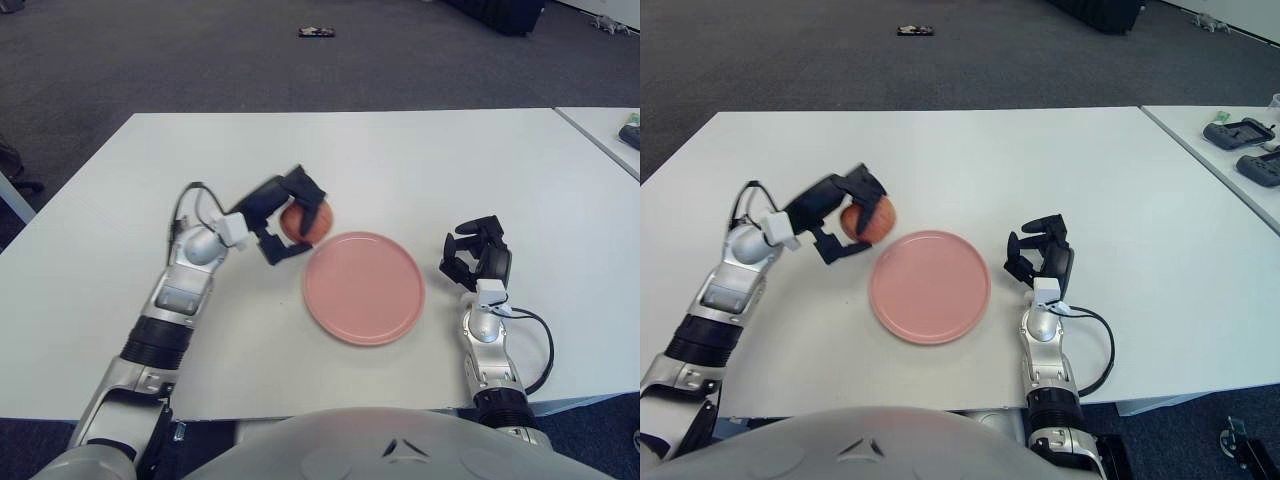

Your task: Put the apple into the plate.

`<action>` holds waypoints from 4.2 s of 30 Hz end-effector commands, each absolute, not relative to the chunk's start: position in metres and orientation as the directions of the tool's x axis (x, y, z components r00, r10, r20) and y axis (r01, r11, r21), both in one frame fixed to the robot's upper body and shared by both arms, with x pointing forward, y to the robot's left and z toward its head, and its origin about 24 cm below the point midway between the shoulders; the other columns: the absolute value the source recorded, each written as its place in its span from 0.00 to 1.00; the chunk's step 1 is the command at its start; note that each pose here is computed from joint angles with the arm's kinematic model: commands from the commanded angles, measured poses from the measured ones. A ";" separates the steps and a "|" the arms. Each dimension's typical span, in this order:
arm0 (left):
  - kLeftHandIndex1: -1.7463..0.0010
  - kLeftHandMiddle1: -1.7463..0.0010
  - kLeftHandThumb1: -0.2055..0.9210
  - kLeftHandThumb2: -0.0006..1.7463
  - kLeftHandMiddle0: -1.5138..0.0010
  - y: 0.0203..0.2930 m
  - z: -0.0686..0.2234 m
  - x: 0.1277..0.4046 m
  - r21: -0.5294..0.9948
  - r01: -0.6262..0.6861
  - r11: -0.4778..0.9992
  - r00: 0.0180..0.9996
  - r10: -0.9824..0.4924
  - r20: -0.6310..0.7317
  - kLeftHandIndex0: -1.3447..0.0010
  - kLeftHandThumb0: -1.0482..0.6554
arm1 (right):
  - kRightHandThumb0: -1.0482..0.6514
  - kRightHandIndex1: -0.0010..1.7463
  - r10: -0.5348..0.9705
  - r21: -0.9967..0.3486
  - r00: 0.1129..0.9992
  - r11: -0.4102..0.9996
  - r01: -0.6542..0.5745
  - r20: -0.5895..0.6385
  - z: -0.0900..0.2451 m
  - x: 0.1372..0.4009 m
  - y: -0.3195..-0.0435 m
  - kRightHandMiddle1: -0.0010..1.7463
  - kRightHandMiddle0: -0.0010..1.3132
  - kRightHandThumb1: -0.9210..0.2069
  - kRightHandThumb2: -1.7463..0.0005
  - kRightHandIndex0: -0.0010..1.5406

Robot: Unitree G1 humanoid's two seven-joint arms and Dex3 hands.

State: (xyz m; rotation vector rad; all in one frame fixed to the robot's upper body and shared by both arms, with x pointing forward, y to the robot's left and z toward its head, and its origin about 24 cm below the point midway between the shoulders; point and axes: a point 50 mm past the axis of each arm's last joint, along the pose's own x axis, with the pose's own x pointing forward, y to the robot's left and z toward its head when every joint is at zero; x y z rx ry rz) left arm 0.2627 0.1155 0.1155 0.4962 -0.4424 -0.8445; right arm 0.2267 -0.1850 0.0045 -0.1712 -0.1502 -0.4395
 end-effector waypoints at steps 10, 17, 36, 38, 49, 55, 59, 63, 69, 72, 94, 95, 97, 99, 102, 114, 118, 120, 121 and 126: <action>0.00 0.00 0.33 0.91 0.10 0.074 0.105 0.255 0.655 0.673 0.343 0.371 -0.923 0.103 0.13 0.57 | 0.38 0.83 -0.417 -0.128 0.895 0.890 0.437 0.157 -0.002 0.222 -0.186 1.00 0.33 0.33 0.41 0.42; 0.00 0.00 0.33 0.91 0.12 0.066 0.090 0.248 0.687 0.677 0.264 0.319 -0.947 0.050 0.15 0.58 | 0.38 0.84 -0.420 -0.131 0.896 0.889 0.438 0.148 -0.003 0.221 -0.187 1.00 0.33 0.34 0.40 0.42; 0.00 0.00 0.32 0.91 0.16 0.044 0.058 0.238 0.783 0.616 0.087 0.234 -0.969 -0.077 0.19 0.59 | 0.37 0.84 -0.423 -0.137 0.893 0.886 0.443 0.152 -0.003 0.220 -0.187 1.00 0.33 0.34 0.40 0.42; 0.00 0.00 0.32 0.91 0.17 0.044 0.055 0.237 0.785 0.614 0.082 0.234 -0.969 -0.082 0.19 0.59 | 0.37 0.84 -0.422 -0.137 0.893 0.886 0.443 0.154 -0.003 0.220 -0.187 1.00 0.33 0.34 0.40 0.42; 0.00 0.00 0.32 0.91 0.18 0.045 0.044 0.234 0.792 0.602 0.099 0.246 -0.967 -0.066 0.21 0.59 | 0.37 0.84 -0.421 -0.129 0.892 0.887 0.443 0.165 -0.002 0.219 -0.186 1.00 0.33 0.34 0.40 0.42; 0.00 0.00 0.33 0.90 0.21 0.046 0.043 0.234 0.801 0.585 0.125 0.255 -0.966 -0.037 0.25 0.57 | 0.38 0.84 -0.413 -0.130 0.893 0.890 0.438 0.180 -0.002 0.219 -0.185 1.00 0.33 0.33 0.40 0.42; 0.00 0.01 0.29 0.90 0.35 0.046 0.041 0.233 0.799 0.587 0.131 0.259 -0.965 -0.032 0.46 0.53 | 0.38 0.83 -0.409 -0.137 0.894 0.890 0.436 0.185 -0.002 0.220 -0.185 1.00 0.32 0.33 0.41 0.42; 0.06 0.00 0.23 0.91 0.46 0.047 0.042 0.232 0.792 0.595 0.135 0.261 -0.965 -0.031 0.48 0.60 | 0.38 0.83 -0.410 -0.146 0.894 0.888 0.437 0.182 -0.002 0.220 -0.185 1.00 0.31 0.31 0.42 0.42; 0.08 0.00 0.30 0.85 0.55 0.048 0.042 0.234 0.783 0.604 0.148 0.283 -0.959 -0.037 0.51 0.61 | 0.38 0.83 -0.408 -0.155 0.895 0.887 0.436 0.182 -0.002 0.221 -0.184 1.00 0.31 0.31 0.43 0.43; 0.07 0.00 0.33 0.83 0.58 0.049 0.042 0.234 0.782 0.604 0.152 0.289 -0.957 -0.036 0.52 0.61 | 0.38 0.84 -0.408 -0.156 0.895 0.887 0.436 0.182 -0.002 0.221 -0.184 1.00 0.31 0.31 0.43 0.43; 0.10 0.25 0.56 0.60 0.99 0.050 0.051 0.232 0.808 0.526 0.267 0.341 -0.936 0.087 0.89 0.34 | 0.38 0.83 -0.403 -0.148 0.901 0.893 0.425 0.161 -0.001 0.220 -0.184 1.00 0.30 0.29 0.44 0.40; 0.14 0.29 0.51 0.63 1.00 0.050 0.051 0.232 0.806 0.527 0.271 0.342 -0.935 0.090 0.93 0.32 | 0.38 0.83 -0.402 -0.148 0.901 0.893 0.425 0.161 -0.001 0.220 -0.184 1.00 0.30 0.29 0.44 0.40; 0.20 0.35 0.50 0.63 1.00 0.050 0.051 0.232 0.796 0.538 0.278 0.345 -0.934 0.094 0.96 0.28 | 0.38 0.83 -0.403 -0.147 0.901 0.893 0.426 0.163 -0.001 0.220 -0.184 1.00 0.30 0.29 0.44 0.40; 0.25 0.41 0.51 0.61 1.00 0.051 0.052 0.232 0.787 0.548 0.285 0.348 -0.933 0.095 0.98 0.24 | 0.38 0.83 -0.406 -0.148 0.900 0.891 0.428 0.160 -0.001 0.219 -0.184 1.00 0.30 0.29 0.44 0.40; 0.32 0.50 0.54 0.59 1.00 0.052 0.052 0.233 0.772 0.558 0.304 0.361 -0.927 0.104 0.99 0.21 | 0.38 0.84 -0.418 -0.156 0.898 0.886 0.436 0.136 -0.001 0.219 -0.184 1.00 0.30 0.29 0.44 0.39; 0.50 0.70 0.64 0.50 1.00 0.063 0.059 0.241 0.620 0.666 0.416 0.423 -0.894 0.146 1.00 0.11 | 0.38 0.85 -0.406 -0.163 0.905 0.891 0.423 0.127 -0.001 0.219 -0.185 1.00 0.30 0.29 0.44 0.38; 0.57 0.78 0.62 0.51 1.00 0.068 0.064 0.245 0.549 0.712 0.438 0.426 -0.891 0.158 1.00 0.11 | 0.38 0.84 -0.409 -0.165 0.903 0.889 0.427 0.133 0.000 0.219 -0.185 1.00 0.29 0.27 0.45 0.38; 0.61 0.81 0.62 0.50 1.00 0.070 0.065 0.246 0.528 0.725 0.442 0.426 -0.890 0.161 1.00 0.10 | 0.38 0.84 -0.410 -0.166 0.902 0.888 0.428 0.135 0.000 0.219 -0.185 1.00 0.29 0.27 0.46 0.37; 0.65 0.84 0.64 0.50 1.00 0.070 0.066 0.246 0.519 0.730 0.445 0.426 -0.890 0.163 1.00 0.10 | 0.39 0.85 -0.410 -0.167 0.902 0.888 0.428 0.135 0.000 0.219 -0.185 1.00 0.29 0.27 0.46 0.37; 0.79 0.93 0.70 0.47 1.00 0.076 0.066 0.253 0.463 0.748 0.475 0.442 -0.877 0.185 1.00 0.07 | 0.39 0.85 -0.407 -0.159 0.903 0.891 0.425 0.136 0.001 0.219 -0.185 1.00 0.28 0.26 0.47 0.37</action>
